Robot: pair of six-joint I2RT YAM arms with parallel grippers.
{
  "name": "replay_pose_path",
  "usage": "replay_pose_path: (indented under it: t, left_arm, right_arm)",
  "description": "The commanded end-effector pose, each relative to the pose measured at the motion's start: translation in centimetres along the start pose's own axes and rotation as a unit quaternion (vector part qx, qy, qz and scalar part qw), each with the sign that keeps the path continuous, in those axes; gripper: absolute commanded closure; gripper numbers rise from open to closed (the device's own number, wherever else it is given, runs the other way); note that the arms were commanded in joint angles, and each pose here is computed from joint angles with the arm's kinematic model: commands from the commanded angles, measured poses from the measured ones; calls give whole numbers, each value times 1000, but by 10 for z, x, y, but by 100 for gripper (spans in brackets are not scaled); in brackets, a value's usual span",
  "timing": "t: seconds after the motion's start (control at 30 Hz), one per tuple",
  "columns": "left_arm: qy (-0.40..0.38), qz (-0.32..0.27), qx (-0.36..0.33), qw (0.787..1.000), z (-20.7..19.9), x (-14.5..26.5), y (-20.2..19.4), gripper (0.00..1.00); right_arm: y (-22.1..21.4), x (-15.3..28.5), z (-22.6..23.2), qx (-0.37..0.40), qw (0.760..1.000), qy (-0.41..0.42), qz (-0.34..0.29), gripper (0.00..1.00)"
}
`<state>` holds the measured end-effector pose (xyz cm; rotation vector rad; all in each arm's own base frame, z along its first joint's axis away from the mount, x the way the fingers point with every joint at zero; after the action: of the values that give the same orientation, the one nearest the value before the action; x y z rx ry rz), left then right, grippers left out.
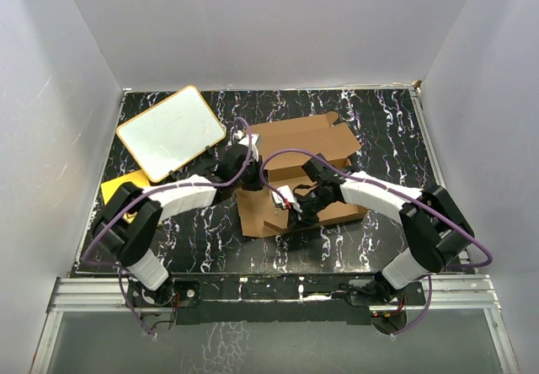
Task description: Fold the paper box
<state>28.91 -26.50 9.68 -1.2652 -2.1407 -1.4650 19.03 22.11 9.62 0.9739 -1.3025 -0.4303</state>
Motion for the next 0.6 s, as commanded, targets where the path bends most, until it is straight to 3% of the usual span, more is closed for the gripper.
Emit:
replay_pose_path:
  t: [0.0,0.1,0.4,0.57]
  left_arm:
    - [26,-31,-5,999,2,39,11,87]
    - [39,-37,5,999,7,59,8,83]
    - [93,-22,47,994,33,90,-21,48]
    - [88,0,70,994,33,82,-31,45]
  right_arm:
    - [16,0,-12,22,999,-8,-29,83]
    - [16,0,-11,22,999,-7,-29,81]
    - [16,0,-12,21,999,-6,-26,74]
    - [16,2,-12,22,999,-6,-23,69]
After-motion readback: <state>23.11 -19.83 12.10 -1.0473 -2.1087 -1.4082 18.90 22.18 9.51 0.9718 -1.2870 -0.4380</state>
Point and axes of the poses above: each gripper's point midway between its finger pads, its own x axis back along the fingers, its own z axis along the line the jaws close on, y = z × x, the point moved 5 cm from there along x, back along the fingers, and after that the axes turned 7 degrees about x, right-handed, at the moved point
